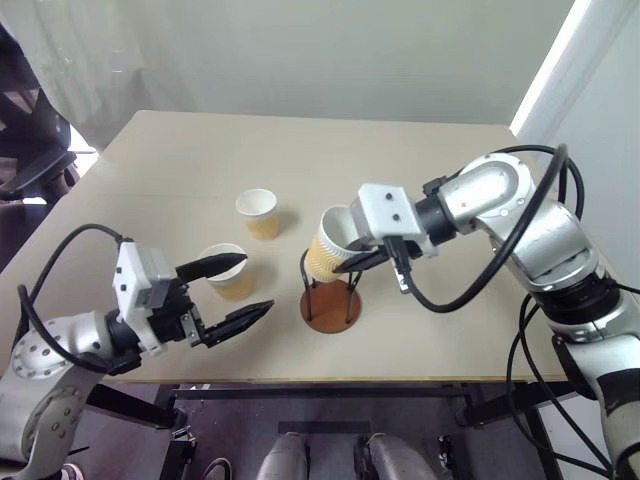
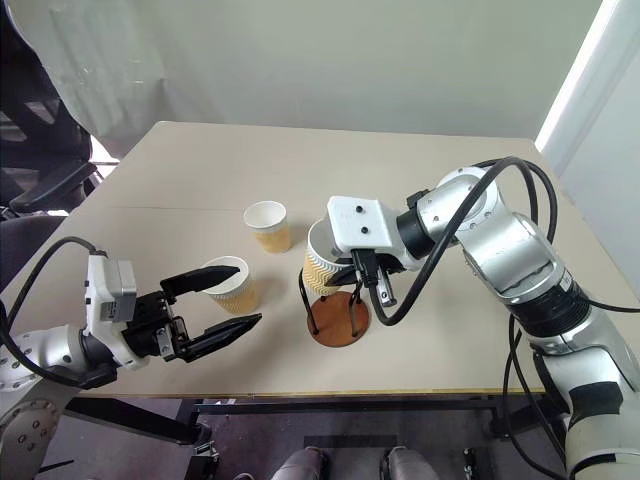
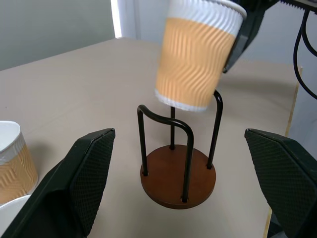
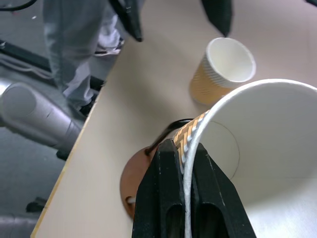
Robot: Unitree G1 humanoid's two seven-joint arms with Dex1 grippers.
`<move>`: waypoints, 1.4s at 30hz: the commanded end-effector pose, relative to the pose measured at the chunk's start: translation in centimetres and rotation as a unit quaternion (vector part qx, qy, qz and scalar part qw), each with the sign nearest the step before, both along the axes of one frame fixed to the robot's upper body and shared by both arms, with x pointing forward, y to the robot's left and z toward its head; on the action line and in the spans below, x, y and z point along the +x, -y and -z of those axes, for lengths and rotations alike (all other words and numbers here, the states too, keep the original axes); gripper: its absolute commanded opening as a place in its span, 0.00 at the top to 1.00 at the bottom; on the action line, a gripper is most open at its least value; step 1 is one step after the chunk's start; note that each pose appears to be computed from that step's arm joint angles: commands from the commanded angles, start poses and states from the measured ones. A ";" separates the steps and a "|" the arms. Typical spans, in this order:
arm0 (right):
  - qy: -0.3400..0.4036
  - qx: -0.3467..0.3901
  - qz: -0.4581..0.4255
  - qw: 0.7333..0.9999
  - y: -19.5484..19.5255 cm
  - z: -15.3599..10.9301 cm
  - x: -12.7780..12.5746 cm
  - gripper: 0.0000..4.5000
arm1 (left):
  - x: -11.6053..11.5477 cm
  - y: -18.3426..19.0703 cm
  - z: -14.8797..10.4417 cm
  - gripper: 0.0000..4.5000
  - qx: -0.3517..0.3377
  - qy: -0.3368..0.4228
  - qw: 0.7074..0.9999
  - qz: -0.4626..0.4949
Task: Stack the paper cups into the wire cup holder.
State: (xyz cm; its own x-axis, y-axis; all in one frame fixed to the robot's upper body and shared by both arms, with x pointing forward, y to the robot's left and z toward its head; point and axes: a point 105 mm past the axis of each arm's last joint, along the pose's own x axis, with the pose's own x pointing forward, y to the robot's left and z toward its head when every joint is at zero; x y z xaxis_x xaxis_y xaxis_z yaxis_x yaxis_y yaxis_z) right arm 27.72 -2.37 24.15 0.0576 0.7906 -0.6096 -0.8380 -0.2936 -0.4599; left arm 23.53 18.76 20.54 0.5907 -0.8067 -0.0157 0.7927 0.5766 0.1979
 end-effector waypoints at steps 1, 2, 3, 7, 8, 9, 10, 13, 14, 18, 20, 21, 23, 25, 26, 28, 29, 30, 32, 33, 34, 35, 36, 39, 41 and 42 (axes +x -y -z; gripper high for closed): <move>0.019 -0.007 -0.014 1.000 -0.3 -0.1 -0.3 0.99 | -0.5 0.6 -0.8 0.00 0.005 0.026 1.000 0.008; 0.020 -0.009 -0.014 1.000 -0.3 0.0 -0.2 0.99 | -0.5 0.6 -0.8 0.00 0.004 0.026 1.000 0.007; 0.020 -0.010 -0.015 1.000 -0.4 0.1 -0.2 0.99 | -0.5 0.6 -0.7 0.00 0.004 0.026 1.000 0.006; 0.020 -0.016 -0.020 0.999 -0.5 0.4 -0.1 0.99 | -0.7 0.6 -0.7 0.00 0.004 0.025 1.000 0.003; 0.021 -0.019 -0.020 0.999 -0.4 0.5 0.0 0.99 | -0.7 0.6 -0.7 0.00 0.004 0.025 1.000 0.002; 0.022 -0.021 -0.020 0.999 -0.4 0.6 0.1 0.99 | -0.8 0.6 -0.6 0.00 0.004 0.024 1.000 0.000; 0.022 -0.023 -0.021 0.999 -0.3 0.7 0.2 0.99 | -0.8 0.5 -0.6 0.00 0.004 0.024 1.000 -0.001; 0.027 -0.028 -0.022 0.999 -0.3 0.8 0.3 0.99 | -0.9 0.5 -0.6 0.00 0.004 0.024 1.000 -0.002; 0.028 -0.028 -0.022 0.999 -0.3 0.8 0.3 0.99 | -0.9 0.5 -0.6 0.00 0.004 0.024 1.000 -0.002; 0.034 -0.030 -0.020 0.999 -0.1 0.7 0.6 0.99 | -0.8 0.5 -0.6 0.00 0.004 0.025 1.000 -0.004; 0.038 -0.031 -0.018 0.999 0.0 0.6 0.8 0.99 | -0.8 0.5 -0.6 0.00 0.005 0.025 1.000 -0.004; 0.038 -0.032 -0.019 0.999 0.0 0.6 0.8 0.99 | -0.8 0.5 -0.6 0.00 0.005 0.025 1.000 -0.004; 0.039 -0.034 -0.021 0.998 0.1 0.6 0.7 0.99 | -0.8 0.6 -0.5 0.00 0.005 0.025 1.000 -0.004; 0.037 -0.036 -0.025 0.998 0.0 0.7 0.5 0.99 | -0.7 0.6 -0.5 0.00 0.005 0.024 1.000 -0.003; 0.036 -0.037 -0.027 0.998 0.0 0.8 0.4 0.99 | -0.7 0.6 -0.5 0.00 0.005 0.025 1.000 -0.002; 0.035 -0.038 -0.030 0.998 -0.1 0.9 0.3 0.99 | -0.7 0.7 -0.6 0.00 0.005 0.025 1.000 -0.002; 0.035 -0.038 -0.031 0.998 -0.2 1.0 0.3 0.99 | -0.7 0.7 -0.6 0.00 0.005 0.025 1.000 -0.002; 0.036 -0.039 -0.032 0.998 -0.2 1.0 0.2 0.99 | -0.7 0.7 -0.6 0.00 0.005 0.025 1.000 -0.002; 0.041 -0.038 -0.034 0.998 -0.3 1.0 0.2 0.99 | -0.8 0.6 -0.6 0.00 0.006 0.025 1.000 -0.003; 0.043 -0.037 -0.035 0.998 -0.4 1.0 0.2 0.99 | -0.8 0.6 -0.6 0.00 0.006 0.025 1.000 -0.003; 0.046 -0.037 -0.035 0.998 -0.4 1.0 0.3 0.99 | -0.8 0.6 -0.6 0.00 0.006 0.025 1.000 -0.004; 0.049 -0.037 -0.034 0.998 -0.4 0.9 0.4 0.99 | -0.8 0.6 -0.6 0.00 0.007 0.025 1.000 -0.004; 0.052 -0.037 -0.034 0.997 -0.5 0.9 0.5 0.99 | -0.8 0.6 -0.6 0.00 0.007 0.025 1.000 -0.004; 0.058 -0.038 -0.032 0.997 -0.5 0.9 0.7 0.90 | -0.9 0.5 -0.6 0.00 0.007 0.025 1.000 -0.005; 0.060 -0.037 -0.032 0.997 -0.6 0.9 0.8 0.79 | -0.9 0.5 -0.6 0.00 0.008 0.025 1.000 -0.006; 0.061 -0.035 -0.032 0.997 -0.6 0.9 0.8 0.71 | -0.8 0.5 -0.6 0.00 0.008 0.025 1.000 -0.006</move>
State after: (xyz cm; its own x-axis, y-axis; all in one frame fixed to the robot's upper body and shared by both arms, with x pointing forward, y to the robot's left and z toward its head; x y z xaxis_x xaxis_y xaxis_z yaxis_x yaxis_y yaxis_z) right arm 28.55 -1.91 22.45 0.0630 0.7420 -0.6674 -0.7816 -0.3792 -0.4953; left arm 23.11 18.51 20.16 0.6076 -0.7941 -0.0173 0.7809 0.5933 0.1956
